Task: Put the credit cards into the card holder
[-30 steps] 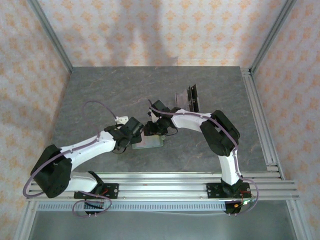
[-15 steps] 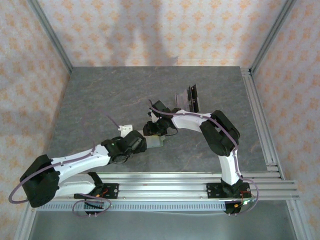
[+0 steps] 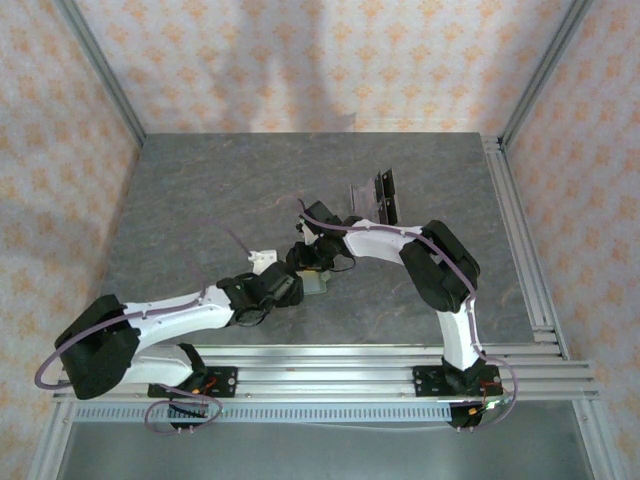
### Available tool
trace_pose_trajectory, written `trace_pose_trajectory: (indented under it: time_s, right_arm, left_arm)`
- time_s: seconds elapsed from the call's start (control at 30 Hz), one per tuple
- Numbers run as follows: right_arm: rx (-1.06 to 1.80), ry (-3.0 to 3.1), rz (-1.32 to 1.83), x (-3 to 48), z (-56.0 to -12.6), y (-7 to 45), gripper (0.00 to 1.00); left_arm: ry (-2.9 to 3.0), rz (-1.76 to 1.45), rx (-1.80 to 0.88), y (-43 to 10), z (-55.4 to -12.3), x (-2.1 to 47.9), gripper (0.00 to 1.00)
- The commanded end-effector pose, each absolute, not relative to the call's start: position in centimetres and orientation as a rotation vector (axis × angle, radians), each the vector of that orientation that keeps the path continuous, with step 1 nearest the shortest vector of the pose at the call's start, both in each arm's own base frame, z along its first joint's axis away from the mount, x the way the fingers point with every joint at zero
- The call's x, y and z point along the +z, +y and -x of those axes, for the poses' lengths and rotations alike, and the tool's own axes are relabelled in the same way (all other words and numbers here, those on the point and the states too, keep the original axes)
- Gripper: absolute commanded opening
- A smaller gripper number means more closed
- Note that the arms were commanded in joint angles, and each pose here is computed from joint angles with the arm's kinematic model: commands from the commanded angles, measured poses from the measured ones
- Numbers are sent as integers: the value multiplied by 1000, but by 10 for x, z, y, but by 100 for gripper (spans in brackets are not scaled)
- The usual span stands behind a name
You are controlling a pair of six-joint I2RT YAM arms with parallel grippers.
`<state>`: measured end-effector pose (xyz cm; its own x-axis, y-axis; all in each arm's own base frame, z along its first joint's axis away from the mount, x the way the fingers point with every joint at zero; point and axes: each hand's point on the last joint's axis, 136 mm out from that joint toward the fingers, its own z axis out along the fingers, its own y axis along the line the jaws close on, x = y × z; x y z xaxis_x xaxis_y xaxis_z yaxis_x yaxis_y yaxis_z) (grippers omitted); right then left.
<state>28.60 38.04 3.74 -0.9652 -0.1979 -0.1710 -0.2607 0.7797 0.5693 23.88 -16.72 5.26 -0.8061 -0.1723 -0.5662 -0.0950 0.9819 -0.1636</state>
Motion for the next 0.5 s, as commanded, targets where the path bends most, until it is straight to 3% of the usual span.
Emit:
trace_pose_trajectory:
  time_s: [0.0,0.47]
  right_arm:
    - [915,2903,348,28,-280,373,44]
    - [941,2879,334,41,-285,374,44]
  left_arm:
    - [2466,185,-172,-176,-252,62,100]
    - [2497,196,-40,-162,-249,43,100]
